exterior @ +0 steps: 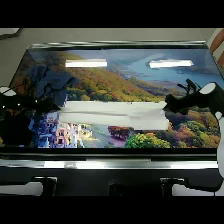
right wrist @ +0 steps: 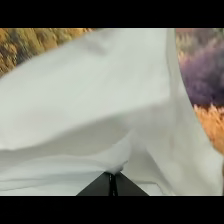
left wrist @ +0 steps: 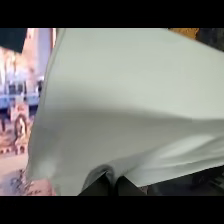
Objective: Fold the shirts.
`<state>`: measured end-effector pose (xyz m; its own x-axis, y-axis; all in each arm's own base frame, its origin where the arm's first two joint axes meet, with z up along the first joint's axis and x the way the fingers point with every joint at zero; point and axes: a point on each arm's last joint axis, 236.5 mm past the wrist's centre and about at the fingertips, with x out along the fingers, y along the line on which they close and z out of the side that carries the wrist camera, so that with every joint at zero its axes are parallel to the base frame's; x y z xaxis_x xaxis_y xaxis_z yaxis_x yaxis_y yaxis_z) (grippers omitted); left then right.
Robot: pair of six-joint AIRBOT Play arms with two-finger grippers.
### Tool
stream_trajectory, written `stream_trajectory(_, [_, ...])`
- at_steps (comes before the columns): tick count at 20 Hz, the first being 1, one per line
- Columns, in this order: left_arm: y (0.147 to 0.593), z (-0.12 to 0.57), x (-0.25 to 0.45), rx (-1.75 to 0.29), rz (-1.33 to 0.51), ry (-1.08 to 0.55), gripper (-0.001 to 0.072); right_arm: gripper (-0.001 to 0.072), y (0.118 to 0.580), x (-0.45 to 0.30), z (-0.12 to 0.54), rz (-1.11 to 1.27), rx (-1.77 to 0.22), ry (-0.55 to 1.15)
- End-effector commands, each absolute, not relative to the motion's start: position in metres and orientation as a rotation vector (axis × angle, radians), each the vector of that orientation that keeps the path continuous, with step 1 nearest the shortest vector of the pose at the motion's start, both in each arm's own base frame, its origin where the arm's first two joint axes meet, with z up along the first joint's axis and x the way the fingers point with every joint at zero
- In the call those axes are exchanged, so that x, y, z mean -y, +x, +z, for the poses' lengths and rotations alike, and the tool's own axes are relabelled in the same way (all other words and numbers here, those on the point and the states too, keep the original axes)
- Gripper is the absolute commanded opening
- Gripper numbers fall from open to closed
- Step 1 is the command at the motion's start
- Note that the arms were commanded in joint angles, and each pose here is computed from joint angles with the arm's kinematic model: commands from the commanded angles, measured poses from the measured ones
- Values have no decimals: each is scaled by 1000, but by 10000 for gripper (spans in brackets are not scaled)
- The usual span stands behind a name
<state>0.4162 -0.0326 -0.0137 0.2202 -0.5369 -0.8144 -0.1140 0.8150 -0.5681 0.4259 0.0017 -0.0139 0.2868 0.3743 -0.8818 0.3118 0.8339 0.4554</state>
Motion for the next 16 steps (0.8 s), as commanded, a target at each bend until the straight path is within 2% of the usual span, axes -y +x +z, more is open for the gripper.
stream_trajectory(1, [465,-28,32,-1357,-297,-634,25,42,487,-1,-22,6,-1206,689])
stream_trajectory(4, [469,-61,32,-1425,-286,-670,26,42,493,-7,-45,-1,-1231,740])
stream_trajectory(7, [449,-91,37,-1552,-298,-681,26,44,487,-18,-68,24,-1292,712])
stream_trajectory(9, [447,-93,37,-1561,-302,-684,44,46,489,-21,-67,43,-1285,694])
stream_trajectory(10, [448,-89,37,-1557,-304,-683,195,96,488,-19,-63,46,-1287,691])
stream_trajectory(11, [448,-83,35,-1557,-312,-681,481,320,487,-13,-54,55,-1292,690])
stream_trajectory(12, [448,-75,31,-1556,-322,-678,588,544,483,-5,-43,84,-1297,667])
stream_trajectory(14, [451,-53,19,-1533,-336,-668,590,676,466,29,-29,95,-1327,633])
stream_trajectory(16, [459,-28,6,-1463,-321,-655,589,683,432,70,-44,17,-1438,652])
